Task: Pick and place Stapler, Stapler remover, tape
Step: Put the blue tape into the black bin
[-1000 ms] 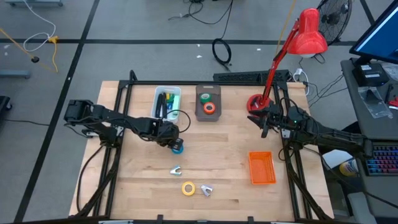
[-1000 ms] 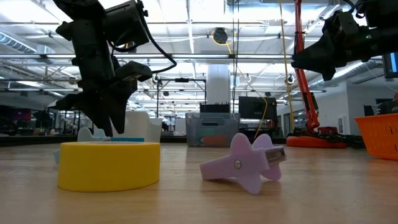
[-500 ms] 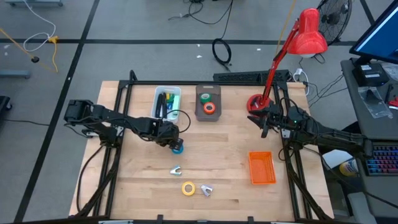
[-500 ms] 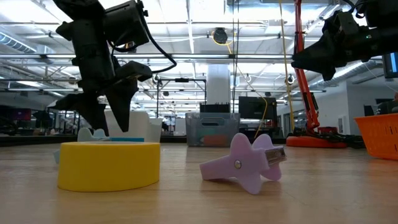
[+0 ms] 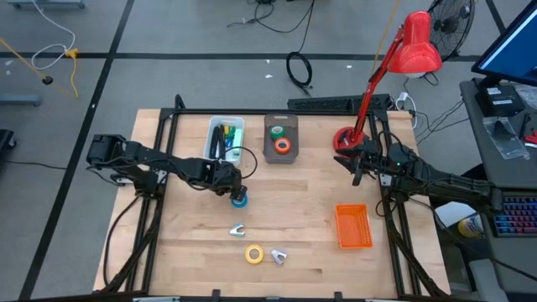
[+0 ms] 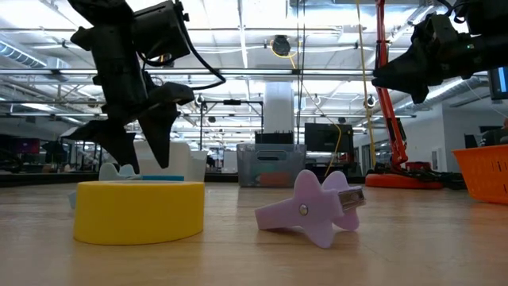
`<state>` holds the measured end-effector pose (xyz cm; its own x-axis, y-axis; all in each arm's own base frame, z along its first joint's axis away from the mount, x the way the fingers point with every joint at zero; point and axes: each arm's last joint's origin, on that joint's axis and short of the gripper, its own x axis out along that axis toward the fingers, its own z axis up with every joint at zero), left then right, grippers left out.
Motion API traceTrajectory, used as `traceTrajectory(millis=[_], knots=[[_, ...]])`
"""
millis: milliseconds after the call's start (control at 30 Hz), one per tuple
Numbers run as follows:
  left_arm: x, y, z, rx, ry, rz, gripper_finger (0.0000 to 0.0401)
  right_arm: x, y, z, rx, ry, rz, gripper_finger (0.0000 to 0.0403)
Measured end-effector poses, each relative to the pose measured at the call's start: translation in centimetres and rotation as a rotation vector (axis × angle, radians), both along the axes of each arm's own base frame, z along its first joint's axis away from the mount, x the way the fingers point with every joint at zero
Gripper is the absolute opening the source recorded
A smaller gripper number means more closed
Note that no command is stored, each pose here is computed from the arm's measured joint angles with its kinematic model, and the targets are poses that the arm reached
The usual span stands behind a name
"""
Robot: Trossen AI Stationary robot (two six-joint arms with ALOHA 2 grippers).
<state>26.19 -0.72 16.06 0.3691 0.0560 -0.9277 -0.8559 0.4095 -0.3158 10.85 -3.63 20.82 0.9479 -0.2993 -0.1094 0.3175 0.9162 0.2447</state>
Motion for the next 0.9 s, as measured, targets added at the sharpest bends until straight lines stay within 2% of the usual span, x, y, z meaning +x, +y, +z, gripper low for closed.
traceTrajectory(millis=[267, 400, 633, 733, 900], knots=[[0.0, -0.8, -0.1, 0.007, -0.001, -0.026, 0.0228, 0.0, 0.0, 0.0, -0.004, 0.001, 0.000, 0.0130], [0.4, -1.0, -1.1, 0.013, 0.028, -0.032, 0.0214, 0.0, 0.0, 0.0, -0.004, 0.002, 0.000, 0.0130], [1.2, -1.2, -3.3, -0.047, 0.088, -0.014, 0.0190, 0.0, -0.1, 0.1, -0.008, -0.004, -0.016, 0.0130], [1.1, -1.2, -3.3, -0.050, 0.090, -0.002, 0.0156, 0.0, -0.1, 0.0, -0.004, -0.001, -0.031, 0.0130], [0.7, -1.1, -1.8, -0.056, 0.031, -0.005, 0.0064, 0.0, -0.1, 0.0, -0.004, -0.001, -0.032, 0.0130]])
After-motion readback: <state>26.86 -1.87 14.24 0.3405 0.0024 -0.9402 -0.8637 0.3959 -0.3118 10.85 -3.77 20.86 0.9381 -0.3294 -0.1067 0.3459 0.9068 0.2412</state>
